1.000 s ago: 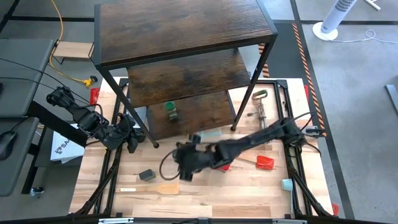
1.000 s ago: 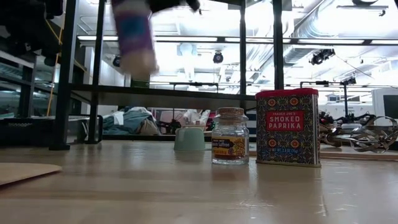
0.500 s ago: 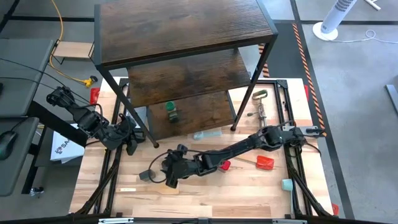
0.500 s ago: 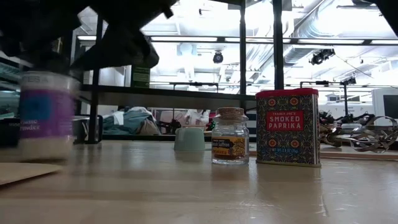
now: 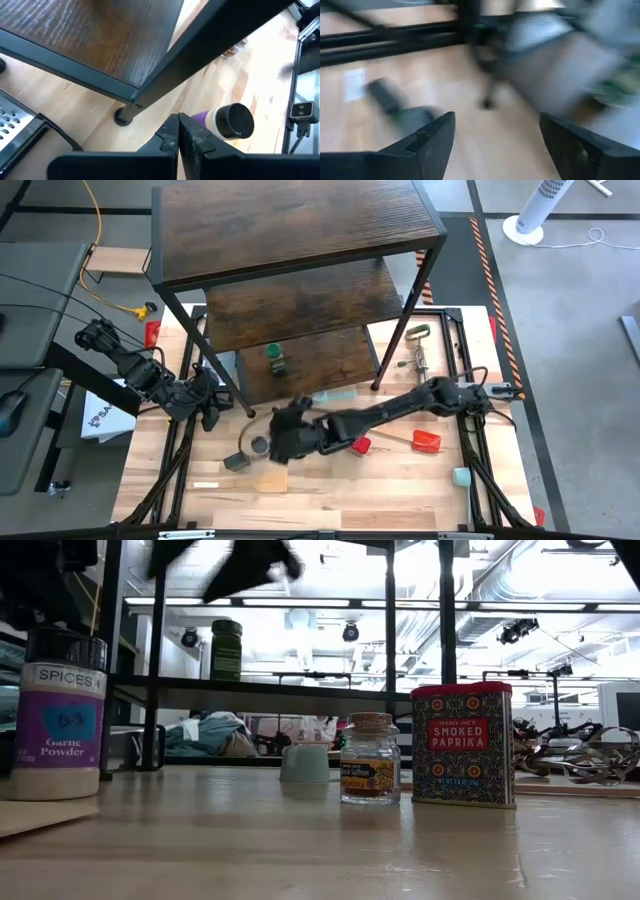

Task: Shelf spices
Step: Remove the green seasoning bottle from the shelf

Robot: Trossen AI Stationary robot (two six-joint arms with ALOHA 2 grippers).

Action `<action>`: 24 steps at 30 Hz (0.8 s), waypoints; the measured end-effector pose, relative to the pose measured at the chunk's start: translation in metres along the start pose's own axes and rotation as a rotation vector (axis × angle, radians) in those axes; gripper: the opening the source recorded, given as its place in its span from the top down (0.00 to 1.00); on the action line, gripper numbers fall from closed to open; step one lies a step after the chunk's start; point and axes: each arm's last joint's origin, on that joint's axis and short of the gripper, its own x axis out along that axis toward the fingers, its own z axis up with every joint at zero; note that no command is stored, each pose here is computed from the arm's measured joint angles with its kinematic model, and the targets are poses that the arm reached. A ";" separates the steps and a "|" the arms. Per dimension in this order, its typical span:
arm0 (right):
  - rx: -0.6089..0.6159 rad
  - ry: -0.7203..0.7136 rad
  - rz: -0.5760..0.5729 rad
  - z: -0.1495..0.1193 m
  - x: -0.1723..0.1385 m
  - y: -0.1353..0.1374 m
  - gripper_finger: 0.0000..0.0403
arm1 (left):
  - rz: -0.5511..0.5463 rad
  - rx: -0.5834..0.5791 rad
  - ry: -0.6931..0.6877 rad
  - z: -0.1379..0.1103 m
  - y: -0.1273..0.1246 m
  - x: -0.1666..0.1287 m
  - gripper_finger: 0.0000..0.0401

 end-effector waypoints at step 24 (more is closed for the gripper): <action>0.452 -0.142 -0.289 0.044 0.049 -0.108 0.29 | 0.001 0.014 -0.008 0.000 0.000 0.000 1.00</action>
